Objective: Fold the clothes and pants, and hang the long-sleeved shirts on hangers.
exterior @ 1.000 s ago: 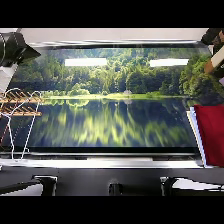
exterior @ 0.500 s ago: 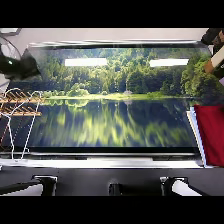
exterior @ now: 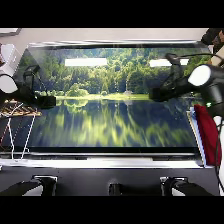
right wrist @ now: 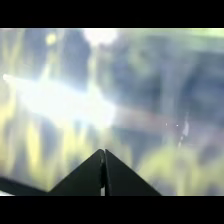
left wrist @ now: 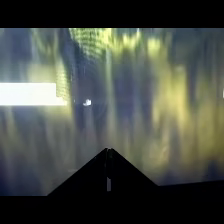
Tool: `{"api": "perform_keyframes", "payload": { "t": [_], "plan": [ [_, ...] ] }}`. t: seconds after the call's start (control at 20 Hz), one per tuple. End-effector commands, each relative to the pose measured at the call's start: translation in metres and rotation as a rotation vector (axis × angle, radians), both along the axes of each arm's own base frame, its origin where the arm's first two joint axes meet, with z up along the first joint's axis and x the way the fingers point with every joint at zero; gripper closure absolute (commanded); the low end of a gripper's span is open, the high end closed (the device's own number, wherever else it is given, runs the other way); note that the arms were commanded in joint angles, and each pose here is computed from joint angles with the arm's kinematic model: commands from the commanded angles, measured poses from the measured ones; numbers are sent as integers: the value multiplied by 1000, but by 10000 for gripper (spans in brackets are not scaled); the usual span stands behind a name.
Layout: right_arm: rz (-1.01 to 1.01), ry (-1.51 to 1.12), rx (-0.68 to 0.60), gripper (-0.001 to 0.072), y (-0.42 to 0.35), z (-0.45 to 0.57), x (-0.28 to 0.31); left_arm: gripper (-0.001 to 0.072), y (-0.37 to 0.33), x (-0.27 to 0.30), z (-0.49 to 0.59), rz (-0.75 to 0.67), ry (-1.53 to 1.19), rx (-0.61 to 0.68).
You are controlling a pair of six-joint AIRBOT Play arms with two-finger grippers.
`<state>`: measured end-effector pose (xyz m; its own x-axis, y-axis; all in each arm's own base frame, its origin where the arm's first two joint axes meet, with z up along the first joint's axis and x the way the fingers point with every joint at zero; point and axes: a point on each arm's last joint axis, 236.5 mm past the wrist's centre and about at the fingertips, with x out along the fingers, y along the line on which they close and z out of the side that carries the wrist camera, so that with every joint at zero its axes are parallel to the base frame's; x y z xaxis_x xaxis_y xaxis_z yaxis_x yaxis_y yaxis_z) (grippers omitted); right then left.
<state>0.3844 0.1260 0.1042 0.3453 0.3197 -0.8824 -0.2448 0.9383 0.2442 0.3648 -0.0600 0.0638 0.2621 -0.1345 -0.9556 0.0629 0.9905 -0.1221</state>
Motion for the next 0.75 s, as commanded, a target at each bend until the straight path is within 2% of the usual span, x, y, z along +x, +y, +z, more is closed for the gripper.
{"api": "perform_keyframes", "payload": {
  "t": [0.0, 0.7],
  "plan": [
    [84, -8, -14, 678, 33, 0, -12, 689, 0, -20, -13, -18, 56, 16],
    [84, -8, -18, 678, 32, 0, -12, 689, 0, -20, -13, -18, 57, 16]
  ]
}}
